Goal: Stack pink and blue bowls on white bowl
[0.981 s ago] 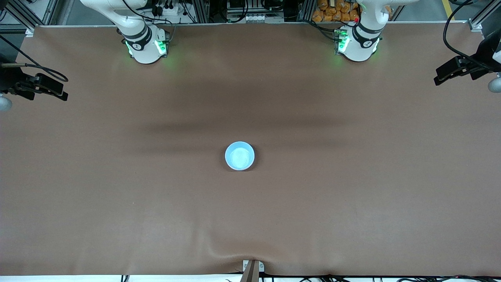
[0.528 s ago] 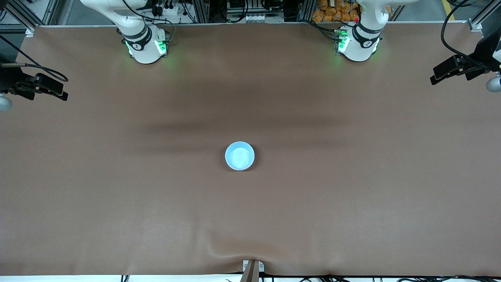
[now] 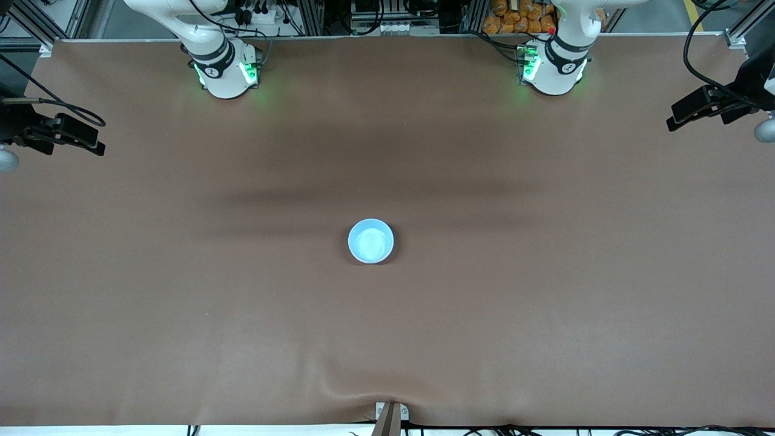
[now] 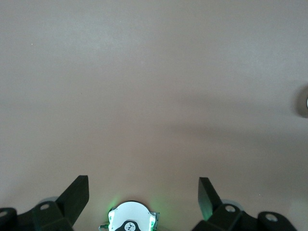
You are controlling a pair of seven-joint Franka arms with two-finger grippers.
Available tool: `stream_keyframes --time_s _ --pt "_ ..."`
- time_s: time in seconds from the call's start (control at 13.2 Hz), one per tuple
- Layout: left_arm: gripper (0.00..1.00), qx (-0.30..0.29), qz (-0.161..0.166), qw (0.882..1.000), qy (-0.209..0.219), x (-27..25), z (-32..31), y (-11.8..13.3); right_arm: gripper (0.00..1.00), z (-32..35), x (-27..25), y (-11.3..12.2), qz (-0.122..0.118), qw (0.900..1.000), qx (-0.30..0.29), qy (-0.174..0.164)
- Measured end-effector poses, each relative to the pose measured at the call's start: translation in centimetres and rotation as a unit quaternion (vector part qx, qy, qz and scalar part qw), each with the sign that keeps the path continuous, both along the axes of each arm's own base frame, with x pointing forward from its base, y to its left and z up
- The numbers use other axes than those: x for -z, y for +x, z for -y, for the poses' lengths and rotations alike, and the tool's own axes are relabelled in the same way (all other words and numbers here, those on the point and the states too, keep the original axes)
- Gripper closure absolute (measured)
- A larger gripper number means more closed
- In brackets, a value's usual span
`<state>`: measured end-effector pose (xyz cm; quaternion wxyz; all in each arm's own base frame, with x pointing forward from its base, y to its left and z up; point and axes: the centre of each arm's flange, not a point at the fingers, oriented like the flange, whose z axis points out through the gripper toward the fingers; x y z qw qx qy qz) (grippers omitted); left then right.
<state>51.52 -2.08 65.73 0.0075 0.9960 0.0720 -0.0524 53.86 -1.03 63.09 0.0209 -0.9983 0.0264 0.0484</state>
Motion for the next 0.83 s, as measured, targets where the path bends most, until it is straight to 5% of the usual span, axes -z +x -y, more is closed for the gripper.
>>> stream_keyframes --time_s 0.83 --pt "0.00 -0.002 0.052 0.999 -0.002 0.9 -0.2 2.0 0.00 0.0 0.2 0.1 -0.002 1.000 0.000 0.000"
